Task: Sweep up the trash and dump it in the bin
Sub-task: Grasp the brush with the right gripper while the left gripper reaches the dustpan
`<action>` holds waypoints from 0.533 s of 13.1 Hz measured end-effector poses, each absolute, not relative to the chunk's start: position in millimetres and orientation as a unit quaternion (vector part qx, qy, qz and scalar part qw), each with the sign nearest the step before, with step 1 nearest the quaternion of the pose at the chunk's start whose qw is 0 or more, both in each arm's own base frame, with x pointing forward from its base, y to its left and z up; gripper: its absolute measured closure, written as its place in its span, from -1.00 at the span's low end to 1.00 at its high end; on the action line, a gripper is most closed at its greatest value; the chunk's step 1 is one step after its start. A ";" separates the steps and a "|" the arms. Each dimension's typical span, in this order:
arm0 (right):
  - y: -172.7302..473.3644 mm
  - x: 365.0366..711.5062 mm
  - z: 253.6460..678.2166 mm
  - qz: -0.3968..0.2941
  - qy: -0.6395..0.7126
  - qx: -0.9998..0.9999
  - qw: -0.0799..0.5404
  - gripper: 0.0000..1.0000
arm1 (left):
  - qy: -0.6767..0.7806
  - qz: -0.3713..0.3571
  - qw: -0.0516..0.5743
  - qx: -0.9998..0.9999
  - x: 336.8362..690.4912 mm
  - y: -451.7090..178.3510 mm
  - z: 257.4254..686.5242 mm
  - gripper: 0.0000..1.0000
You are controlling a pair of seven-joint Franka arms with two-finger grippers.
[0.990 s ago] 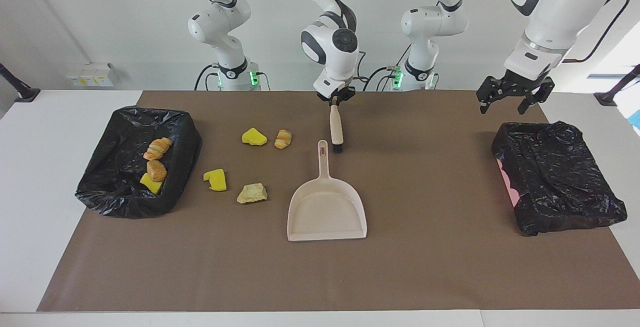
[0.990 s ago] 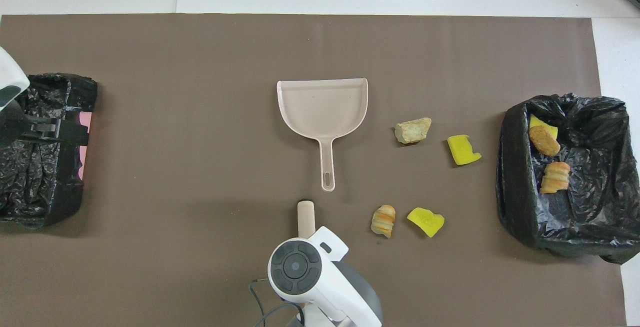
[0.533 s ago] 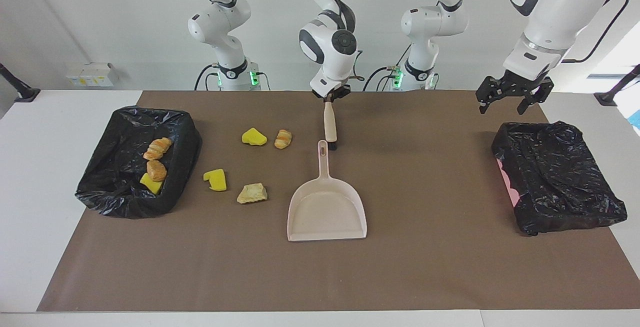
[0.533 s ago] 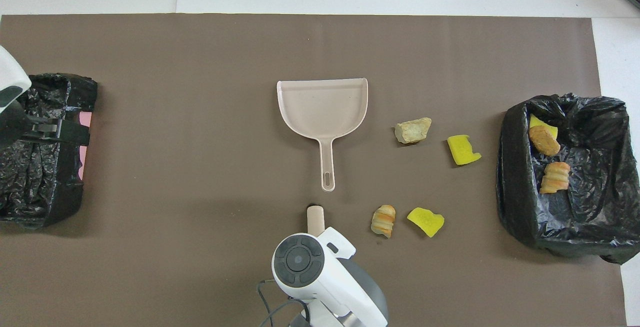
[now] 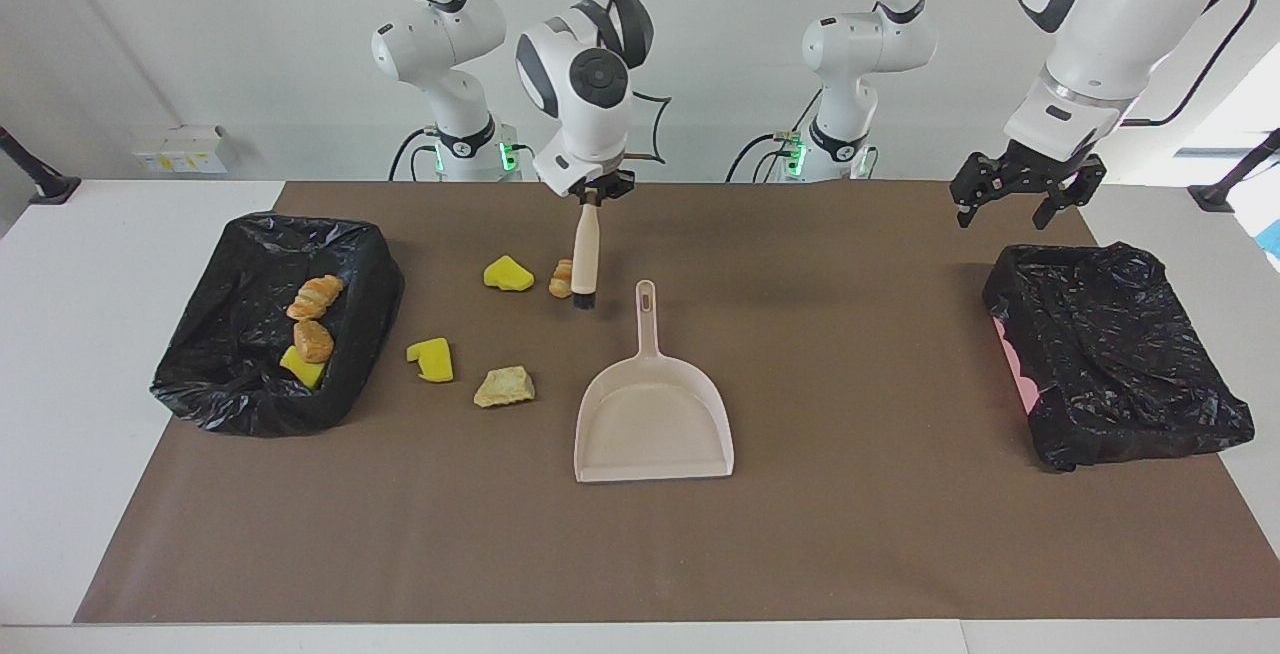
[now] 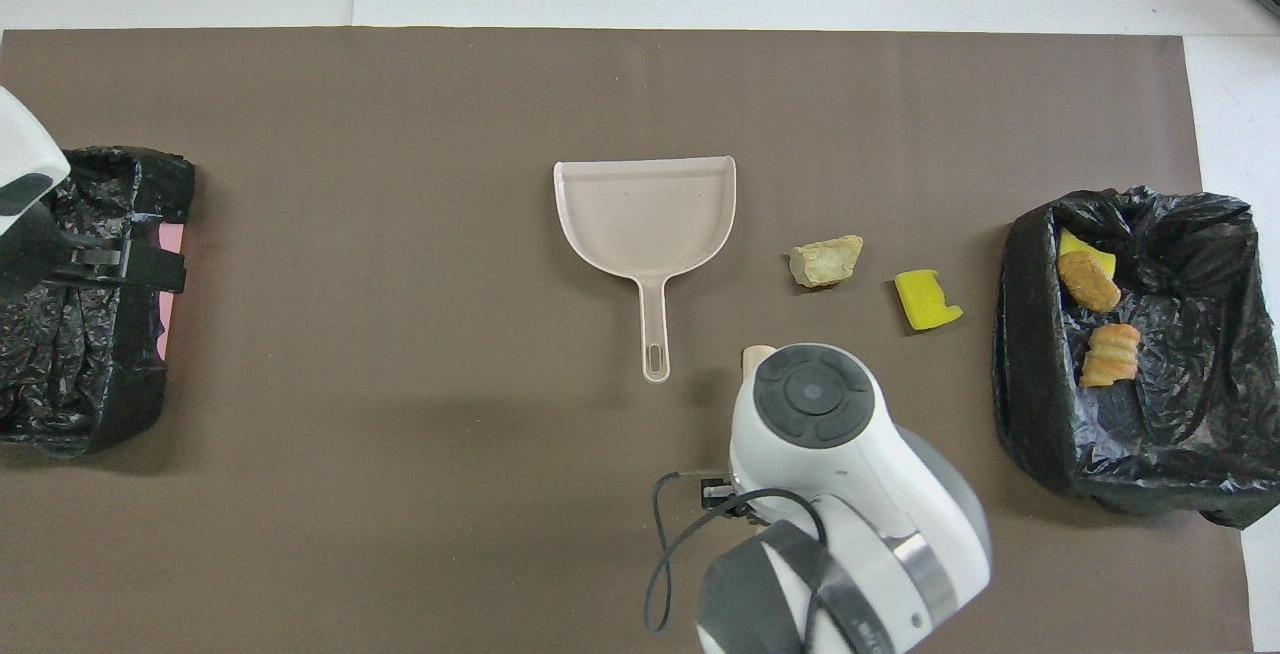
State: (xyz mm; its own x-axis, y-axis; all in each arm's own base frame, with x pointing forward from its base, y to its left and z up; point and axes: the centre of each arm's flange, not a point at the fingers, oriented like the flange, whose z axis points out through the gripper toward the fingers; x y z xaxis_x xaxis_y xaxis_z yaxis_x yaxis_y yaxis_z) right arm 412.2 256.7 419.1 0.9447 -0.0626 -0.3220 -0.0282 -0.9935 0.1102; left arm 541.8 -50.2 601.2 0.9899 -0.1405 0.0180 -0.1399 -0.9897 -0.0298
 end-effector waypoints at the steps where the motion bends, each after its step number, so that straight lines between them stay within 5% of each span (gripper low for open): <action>1: 235.9 423.4 425.0 -0.153 -0.020 0.986 0.063 0.50 | 0.076 -0.007 0.011 -0.997 540.6 -58.4 598.0 -1.00; 7: 154.7 466.8 418.3 -0.123 -0.004 0.985 0.123 0.50 | 0.115 -0.019 -0.017 -0.993 527.4 -171.2 561.9 -1.00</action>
